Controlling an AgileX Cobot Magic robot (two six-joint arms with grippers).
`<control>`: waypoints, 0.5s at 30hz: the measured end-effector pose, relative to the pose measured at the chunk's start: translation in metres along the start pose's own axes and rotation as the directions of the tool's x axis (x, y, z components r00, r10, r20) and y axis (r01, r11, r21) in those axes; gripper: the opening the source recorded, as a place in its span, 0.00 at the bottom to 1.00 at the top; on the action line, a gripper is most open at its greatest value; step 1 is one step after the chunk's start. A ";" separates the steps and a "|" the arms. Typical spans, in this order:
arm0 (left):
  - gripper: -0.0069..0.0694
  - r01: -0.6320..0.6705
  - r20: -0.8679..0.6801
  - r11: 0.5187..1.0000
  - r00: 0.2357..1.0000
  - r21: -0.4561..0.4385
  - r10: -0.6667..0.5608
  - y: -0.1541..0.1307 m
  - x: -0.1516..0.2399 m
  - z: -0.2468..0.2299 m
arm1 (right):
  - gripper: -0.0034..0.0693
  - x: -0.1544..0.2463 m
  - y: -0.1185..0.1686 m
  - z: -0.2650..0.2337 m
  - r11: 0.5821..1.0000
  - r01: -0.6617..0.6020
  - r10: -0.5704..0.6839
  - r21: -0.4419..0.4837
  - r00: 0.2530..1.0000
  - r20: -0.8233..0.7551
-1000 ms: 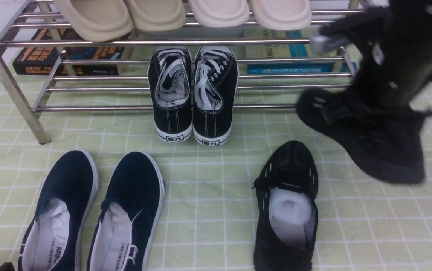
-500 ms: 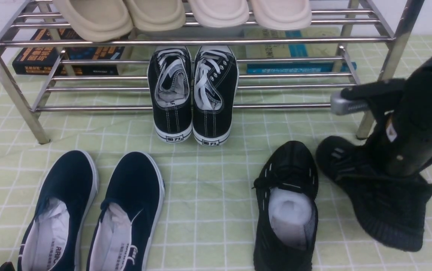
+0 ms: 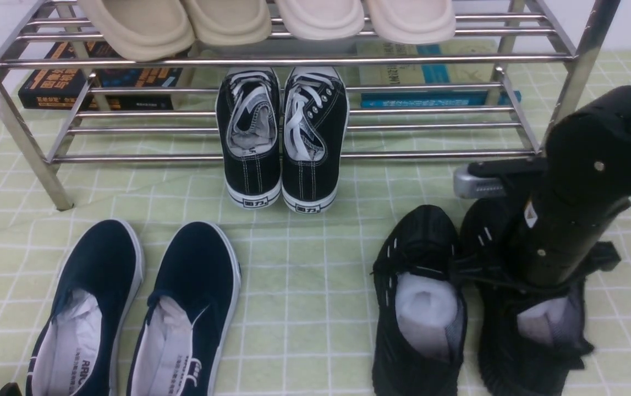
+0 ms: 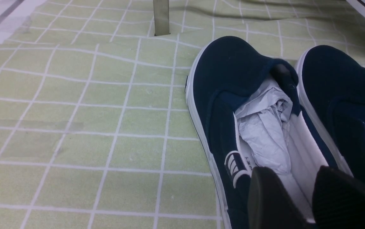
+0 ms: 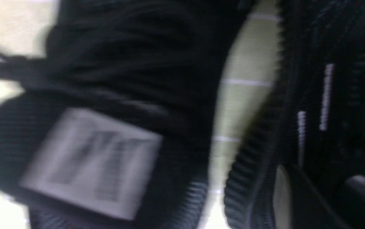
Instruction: Take the shoes off the shelf with your hand from the green coffee tablecloth.
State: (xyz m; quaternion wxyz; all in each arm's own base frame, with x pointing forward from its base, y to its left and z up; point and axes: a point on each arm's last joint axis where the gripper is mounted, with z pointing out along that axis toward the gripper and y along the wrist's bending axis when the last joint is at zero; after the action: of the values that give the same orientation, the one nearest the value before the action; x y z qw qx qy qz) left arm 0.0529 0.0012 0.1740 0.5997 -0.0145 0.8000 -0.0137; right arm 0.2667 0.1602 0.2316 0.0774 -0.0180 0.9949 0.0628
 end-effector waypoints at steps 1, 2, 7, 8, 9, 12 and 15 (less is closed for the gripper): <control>0.41 0.000 0.000 1.000 1.000 0.000 0.000 0.000 0.000 0.000 | 0.25 0.000 0.001 0.000 1.000 0.009 -0.009 -0.011 1.000 0.001; 0.41 0.000 0.000 1.000 1.000 0.000 0.000 0.000 0.000 0.000 | 0.26 0.000 0.001 0.000 1.000 0.015 -0.015 -0.014 1.000 0.002; 0.41 0.000 0.000 1.000 1.000 0.000 0.000 0.000 0.000 0.000 | 0.44 -0.004 0.009 -0.013 0.993 0.100 -0.102 -0.059 0.995 -0.022; 0.41 0.000 0.000 1.000 1.000 0.000 0.000 0.000 0.000 0.000 | 0.45 -0.006 0.011 -0.020 0.989 0.135 -0.137 -0.065 0.990 -0.029; 0.41 0.000 0.000 1.000 1.000 0.000 0.000 0.000 0.000 0.000 | 0.46 -0.008 0.013 -0.028 0.982 0.176 -0.178 -0.069 0.983 -0.036; 0.41 0.000 0.000 1.000 1.000 0.000 0.000 0.000 0.000 0.000 | 0.44 -0.015 0.019 -0.054 0.949 0.306 -0.308 -0.082 0.951 -0.019; 0.41 0.000 0.000 1.000 1.000 0.000 0.000 0.000 0.000 0.000 | 0.36 -0.017 0.020 -0.082 0.901 0.426 -0.421 -0.082 0.904 0.070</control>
State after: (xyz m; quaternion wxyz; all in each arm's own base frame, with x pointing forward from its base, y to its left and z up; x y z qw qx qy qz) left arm 0.0529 0.0012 0.1740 0.5997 -0.0145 0.8000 -0.0137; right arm 0.2698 0.1699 0.3166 0.1132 -0.2360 0.9607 0.0924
